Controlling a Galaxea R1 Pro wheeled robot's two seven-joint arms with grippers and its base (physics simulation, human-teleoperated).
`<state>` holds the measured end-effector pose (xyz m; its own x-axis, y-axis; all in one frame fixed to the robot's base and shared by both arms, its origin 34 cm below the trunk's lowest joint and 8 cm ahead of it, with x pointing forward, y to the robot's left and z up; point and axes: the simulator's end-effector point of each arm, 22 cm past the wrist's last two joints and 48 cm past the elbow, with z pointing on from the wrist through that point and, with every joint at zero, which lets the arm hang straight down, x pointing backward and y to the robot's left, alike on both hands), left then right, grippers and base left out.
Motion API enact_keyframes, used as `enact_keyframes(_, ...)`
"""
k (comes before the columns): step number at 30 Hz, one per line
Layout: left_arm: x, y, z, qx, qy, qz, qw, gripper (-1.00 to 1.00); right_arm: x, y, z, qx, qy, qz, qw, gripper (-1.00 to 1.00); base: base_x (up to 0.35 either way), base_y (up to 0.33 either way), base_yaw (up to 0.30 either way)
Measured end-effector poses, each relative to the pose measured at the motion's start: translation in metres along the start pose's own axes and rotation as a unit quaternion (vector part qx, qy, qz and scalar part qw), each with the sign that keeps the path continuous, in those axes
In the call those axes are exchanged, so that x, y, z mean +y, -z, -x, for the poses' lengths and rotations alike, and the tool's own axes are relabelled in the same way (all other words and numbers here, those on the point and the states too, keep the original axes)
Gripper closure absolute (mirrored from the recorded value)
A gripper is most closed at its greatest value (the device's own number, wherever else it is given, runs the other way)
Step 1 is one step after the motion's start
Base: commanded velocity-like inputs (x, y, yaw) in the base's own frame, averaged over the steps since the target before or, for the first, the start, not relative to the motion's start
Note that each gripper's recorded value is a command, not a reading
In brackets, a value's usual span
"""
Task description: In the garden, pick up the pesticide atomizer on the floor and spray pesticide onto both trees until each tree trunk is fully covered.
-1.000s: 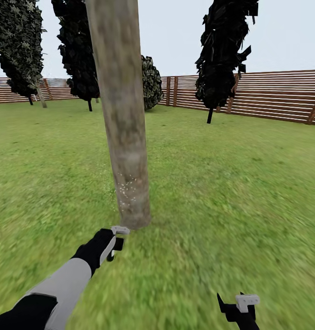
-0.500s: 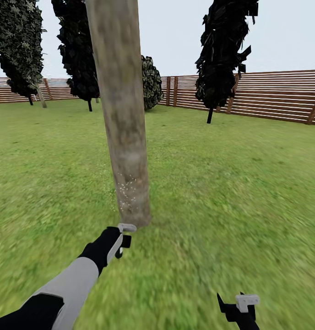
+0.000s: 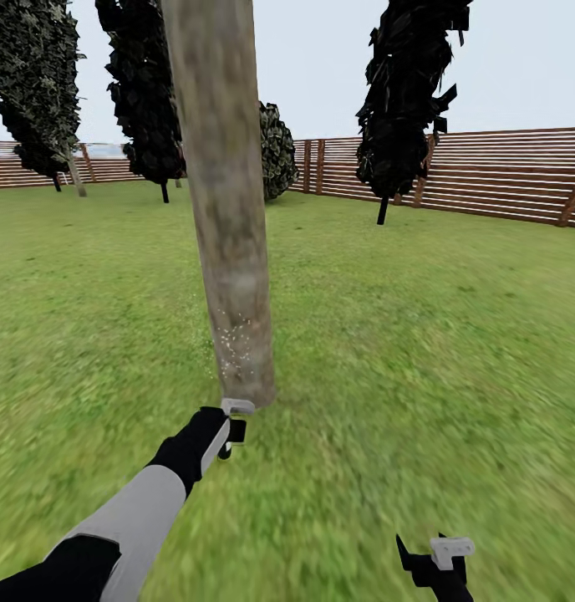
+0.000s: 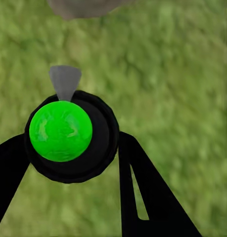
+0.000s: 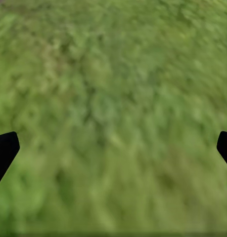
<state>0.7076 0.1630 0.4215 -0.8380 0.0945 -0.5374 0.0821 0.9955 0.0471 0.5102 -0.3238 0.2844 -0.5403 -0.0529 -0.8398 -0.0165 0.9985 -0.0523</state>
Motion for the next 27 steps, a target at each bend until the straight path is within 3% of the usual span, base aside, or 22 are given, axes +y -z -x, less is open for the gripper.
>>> enact_keyframes(2, 0.004, 0.007, 0.018, -0.02, 0.004, 0.001, 0.9998, 1.0, 0.0, 0.0, 0.0, 0.0, 0.0, 0.0, 1.0, -1.0, -0.001, 0.0, 0.0)
enact_keyframes(9, 0.014, 0.009, 0.025, -0.029, 0.005, 0.007, 0.9995, 1.0, 0.0, 0.0, 0.0, 0.0, 0.0, 0.0, 1.0, -1.0, -0.166, 0.0, 0.0)
enact_keyframes(15, -0.003, 0.024, 0.051, -0.053, 0.006, -0.006, 0.9985, 1.0, 0.0, 0.0, 0.0, 0.0, 0.0, 0.0, 1.0, -1.0, -0.032, 0.0, 0.0)
enact_keyframes(19, 0.003, 0.042, 0.069, -0.058, 0.006, -0.006, 0.9983, 1.0, 0.0, 0.0, 0.0, 0.0, 0.0, 0.0, 1.0, -1.0, 0.0, 0.0, 0.0)
enact_keyframes(27, 0.013, 0.045, 0.074, -0.063, 0.003, 0.004, 0.998, 1.0, 0.0, 0.0, 0.0, 0.0, 0.0, 0.0, 1.0, -1.0, -0.237, 0.0, 0.0)
